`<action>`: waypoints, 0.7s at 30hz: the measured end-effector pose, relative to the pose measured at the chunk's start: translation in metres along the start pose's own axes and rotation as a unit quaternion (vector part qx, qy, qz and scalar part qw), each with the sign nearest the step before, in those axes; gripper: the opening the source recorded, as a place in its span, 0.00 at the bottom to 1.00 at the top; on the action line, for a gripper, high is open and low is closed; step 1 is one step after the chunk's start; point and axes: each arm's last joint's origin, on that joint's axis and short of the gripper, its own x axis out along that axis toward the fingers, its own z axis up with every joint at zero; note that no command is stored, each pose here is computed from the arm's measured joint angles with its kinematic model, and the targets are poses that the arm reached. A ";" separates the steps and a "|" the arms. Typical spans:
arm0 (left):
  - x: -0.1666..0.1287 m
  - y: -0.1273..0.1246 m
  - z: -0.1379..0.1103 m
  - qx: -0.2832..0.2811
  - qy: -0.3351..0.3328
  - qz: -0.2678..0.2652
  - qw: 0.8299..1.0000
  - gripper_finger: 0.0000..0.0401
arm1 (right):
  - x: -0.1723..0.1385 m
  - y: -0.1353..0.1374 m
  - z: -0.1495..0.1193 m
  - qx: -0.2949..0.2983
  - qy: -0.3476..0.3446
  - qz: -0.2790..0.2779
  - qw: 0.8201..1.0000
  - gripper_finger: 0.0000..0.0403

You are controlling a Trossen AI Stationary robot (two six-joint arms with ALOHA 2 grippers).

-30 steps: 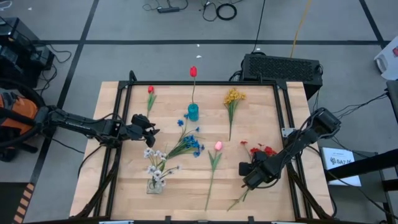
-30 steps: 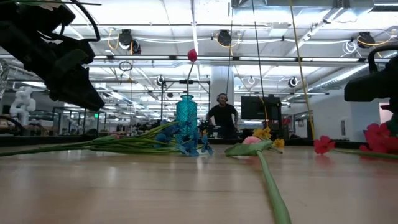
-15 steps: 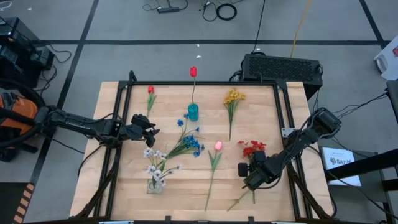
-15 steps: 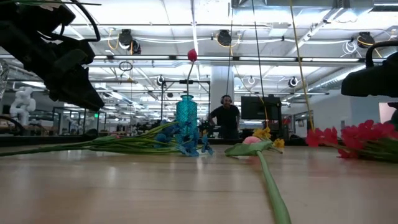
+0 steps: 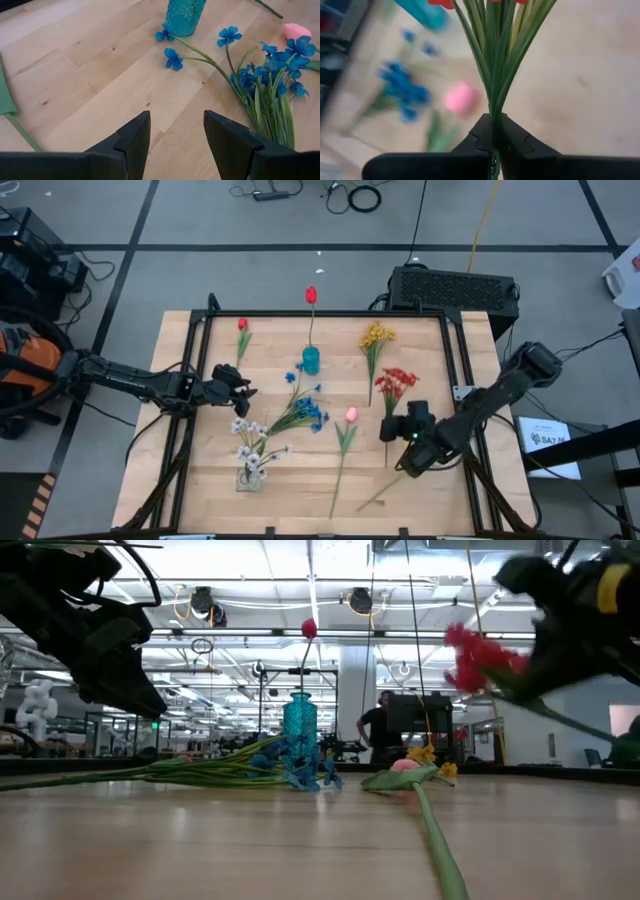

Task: Sort flowers into vase by color
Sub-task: Put the orange flowers into the blue flower vase

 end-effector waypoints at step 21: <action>0.000 -0.003 0.007 0.010 -0.042 0.000 0.999 0.48 | 0.009 0.018 0.053 -0.239 -0.267 0.009 0.933 0.01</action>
